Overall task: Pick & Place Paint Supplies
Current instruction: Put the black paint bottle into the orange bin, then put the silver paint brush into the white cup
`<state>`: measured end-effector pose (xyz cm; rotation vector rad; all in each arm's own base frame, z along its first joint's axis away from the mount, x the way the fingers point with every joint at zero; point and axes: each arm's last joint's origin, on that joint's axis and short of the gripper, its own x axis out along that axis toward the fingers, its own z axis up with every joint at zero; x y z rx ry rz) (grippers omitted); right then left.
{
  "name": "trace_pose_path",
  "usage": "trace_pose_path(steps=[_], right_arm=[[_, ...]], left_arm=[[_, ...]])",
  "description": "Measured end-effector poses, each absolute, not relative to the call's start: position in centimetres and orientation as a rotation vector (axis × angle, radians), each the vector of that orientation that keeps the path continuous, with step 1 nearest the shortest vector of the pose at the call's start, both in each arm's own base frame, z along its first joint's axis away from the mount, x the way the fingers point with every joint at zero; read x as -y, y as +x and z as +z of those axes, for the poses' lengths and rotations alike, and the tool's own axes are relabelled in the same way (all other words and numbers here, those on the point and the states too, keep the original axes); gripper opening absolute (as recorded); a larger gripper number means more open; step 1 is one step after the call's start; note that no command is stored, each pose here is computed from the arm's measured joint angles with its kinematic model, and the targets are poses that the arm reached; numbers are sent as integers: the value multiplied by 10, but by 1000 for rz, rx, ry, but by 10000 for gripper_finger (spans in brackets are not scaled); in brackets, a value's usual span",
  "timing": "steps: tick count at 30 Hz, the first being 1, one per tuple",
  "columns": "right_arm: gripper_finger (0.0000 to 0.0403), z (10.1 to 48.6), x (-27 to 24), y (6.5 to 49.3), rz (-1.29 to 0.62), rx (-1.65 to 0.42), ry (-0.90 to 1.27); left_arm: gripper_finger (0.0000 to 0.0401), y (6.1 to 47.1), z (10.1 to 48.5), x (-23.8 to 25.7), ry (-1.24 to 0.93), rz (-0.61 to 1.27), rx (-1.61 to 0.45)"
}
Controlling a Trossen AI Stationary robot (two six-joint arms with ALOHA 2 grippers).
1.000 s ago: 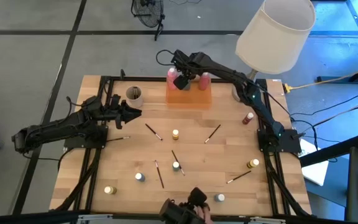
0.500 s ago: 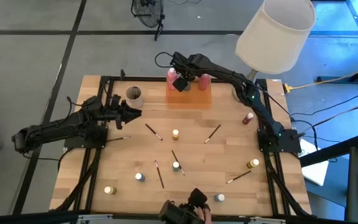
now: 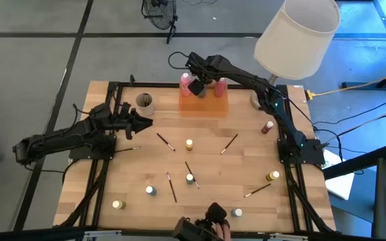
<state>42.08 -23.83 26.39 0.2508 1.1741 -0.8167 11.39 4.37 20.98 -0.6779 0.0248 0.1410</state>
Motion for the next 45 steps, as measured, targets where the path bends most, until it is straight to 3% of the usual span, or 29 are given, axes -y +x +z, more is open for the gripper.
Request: trace_pose_path(steps=[19,33,45], right_arm=[[262,269,232,420,-830,-1191,198],[262,333,207,402,-841,-1041,159],[262,392,125,395,-508,-911,178]], left_arm=[[127,114,210,-43,-677,134,-27],[127,114,210,-44,-666,142,-25],[127,114,210,-44,-694,150,-21]])
